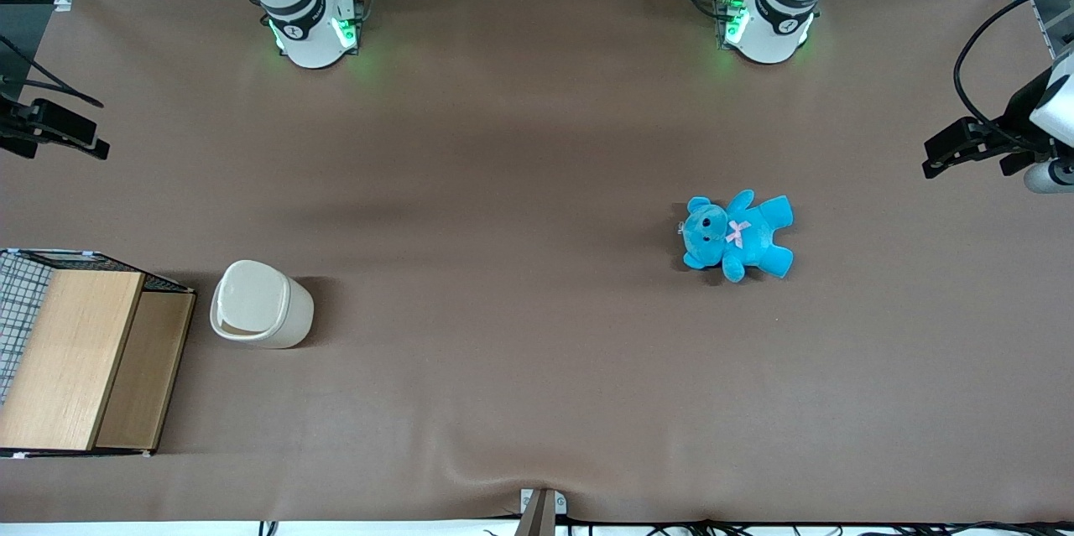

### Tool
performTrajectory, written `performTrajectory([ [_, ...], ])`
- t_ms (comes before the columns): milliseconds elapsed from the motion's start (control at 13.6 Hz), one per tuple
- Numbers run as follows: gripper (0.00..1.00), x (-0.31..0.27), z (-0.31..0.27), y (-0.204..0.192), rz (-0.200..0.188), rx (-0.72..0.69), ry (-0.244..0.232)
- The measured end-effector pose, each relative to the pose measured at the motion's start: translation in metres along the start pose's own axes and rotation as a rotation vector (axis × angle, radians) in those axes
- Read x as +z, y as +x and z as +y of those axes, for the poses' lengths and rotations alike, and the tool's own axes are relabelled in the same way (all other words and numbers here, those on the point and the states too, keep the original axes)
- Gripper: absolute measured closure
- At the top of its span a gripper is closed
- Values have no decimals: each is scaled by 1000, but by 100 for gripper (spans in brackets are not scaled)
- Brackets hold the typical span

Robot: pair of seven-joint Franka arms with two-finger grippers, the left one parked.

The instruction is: Open trash can with right arm

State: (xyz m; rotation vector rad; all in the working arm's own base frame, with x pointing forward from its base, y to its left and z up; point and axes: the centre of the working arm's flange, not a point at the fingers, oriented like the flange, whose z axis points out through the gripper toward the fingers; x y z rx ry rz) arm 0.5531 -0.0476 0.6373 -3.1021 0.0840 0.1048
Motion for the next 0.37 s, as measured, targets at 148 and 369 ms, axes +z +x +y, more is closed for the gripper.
performTrajectory([
  [148,0,0,2,0,0,2,-14],
  [369,0,1,3,0,-2,4,-16],
])
